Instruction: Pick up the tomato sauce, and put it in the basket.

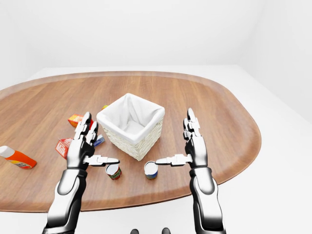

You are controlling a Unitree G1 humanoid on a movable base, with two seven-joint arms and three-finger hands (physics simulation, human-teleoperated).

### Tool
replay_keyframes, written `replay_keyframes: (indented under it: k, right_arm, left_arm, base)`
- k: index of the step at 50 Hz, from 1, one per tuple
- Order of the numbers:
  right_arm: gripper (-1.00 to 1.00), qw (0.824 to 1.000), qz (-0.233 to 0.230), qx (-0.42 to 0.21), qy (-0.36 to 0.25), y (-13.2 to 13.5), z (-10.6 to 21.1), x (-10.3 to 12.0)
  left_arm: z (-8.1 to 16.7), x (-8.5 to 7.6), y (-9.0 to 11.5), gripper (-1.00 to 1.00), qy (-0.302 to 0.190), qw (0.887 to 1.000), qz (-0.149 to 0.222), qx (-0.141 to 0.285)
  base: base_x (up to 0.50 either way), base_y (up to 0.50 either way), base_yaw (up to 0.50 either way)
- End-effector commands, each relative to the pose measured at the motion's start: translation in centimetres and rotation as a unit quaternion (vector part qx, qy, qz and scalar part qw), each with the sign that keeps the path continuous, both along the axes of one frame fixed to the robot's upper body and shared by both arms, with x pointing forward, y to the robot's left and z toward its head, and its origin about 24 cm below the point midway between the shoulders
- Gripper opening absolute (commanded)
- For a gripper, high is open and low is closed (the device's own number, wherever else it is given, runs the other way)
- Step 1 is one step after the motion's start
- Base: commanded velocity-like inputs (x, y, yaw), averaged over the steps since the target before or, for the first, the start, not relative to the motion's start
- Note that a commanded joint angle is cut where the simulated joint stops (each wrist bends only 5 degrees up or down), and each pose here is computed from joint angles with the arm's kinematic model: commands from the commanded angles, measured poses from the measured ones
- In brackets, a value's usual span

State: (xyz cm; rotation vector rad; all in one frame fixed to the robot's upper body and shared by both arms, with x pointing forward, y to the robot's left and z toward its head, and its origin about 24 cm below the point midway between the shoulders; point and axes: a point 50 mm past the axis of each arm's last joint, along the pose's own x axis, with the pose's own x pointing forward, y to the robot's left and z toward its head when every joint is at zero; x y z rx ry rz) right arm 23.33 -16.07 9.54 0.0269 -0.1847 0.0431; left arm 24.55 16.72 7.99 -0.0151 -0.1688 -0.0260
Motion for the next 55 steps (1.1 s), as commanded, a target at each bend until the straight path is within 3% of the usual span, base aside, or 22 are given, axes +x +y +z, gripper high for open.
replay_keyframes:
  k: [1,35,55]
  right_arm:
    - [1.00,1.000,-0.002,0.001,0.011,-0.2,-0.5,0.3]
    - [1.00,1.000,-0.003,0.000,0.013,-0.1,-0.6,0.3]
    - [1.00,1.000,-0.004,0.000,0.022,-0.1,-1.0,0.4]
  left_arm:
    - [-2.5,1.1,0.1,1.00,0.030,1.000,0.003,0.001]
    - [-3.8,1.6,0.2,1.00,0.060,0.998,0.008,0.003]
    - [-2.8,1.1,0.7,1.00,0.037,0.999,0.015,-0.007]
  base:
    - [0.00,0.00,0.00]
    - [0.00,0.00,0.00]
    - [0.00,0.00,0.00]
